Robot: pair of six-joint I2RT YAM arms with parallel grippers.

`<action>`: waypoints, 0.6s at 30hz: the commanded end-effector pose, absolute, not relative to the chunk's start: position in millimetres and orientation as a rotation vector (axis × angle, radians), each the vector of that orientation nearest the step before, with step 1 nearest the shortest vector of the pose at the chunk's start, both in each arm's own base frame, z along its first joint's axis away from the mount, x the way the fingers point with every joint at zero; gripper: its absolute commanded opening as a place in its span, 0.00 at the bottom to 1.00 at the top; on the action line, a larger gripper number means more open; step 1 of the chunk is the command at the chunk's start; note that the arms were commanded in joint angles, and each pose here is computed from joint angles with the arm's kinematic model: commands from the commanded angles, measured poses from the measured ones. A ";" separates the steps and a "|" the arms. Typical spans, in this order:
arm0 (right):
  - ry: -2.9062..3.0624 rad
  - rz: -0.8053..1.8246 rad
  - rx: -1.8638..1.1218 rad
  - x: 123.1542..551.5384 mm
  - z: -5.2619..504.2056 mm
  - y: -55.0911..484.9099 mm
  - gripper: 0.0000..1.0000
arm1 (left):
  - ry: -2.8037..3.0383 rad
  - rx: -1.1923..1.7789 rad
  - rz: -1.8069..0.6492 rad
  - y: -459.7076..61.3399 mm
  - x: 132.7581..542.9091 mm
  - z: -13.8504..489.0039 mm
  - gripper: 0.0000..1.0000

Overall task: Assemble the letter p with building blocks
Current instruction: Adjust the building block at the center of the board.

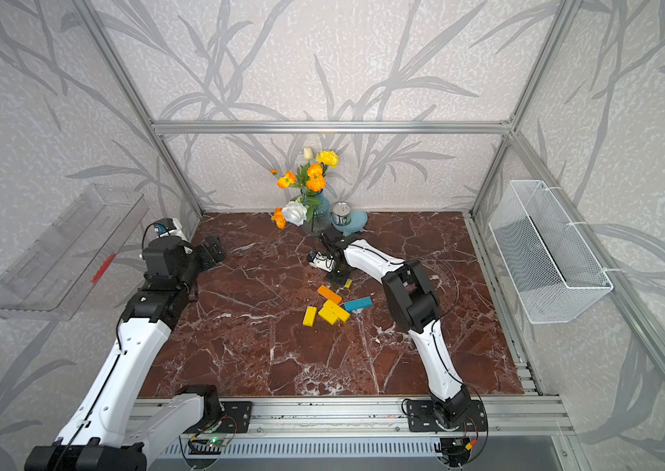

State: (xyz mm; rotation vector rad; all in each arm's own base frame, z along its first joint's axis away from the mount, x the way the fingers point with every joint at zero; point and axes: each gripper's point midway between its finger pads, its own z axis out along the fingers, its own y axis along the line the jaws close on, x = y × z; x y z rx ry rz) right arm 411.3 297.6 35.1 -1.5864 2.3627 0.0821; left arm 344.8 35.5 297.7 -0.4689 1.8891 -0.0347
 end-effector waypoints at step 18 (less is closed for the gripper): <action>2.214 0.103 -2.005 419.8 33.9 276.6 0.26 | 1.939 -0.435 -0.050 30.2 341.2 290.5 1.00</action>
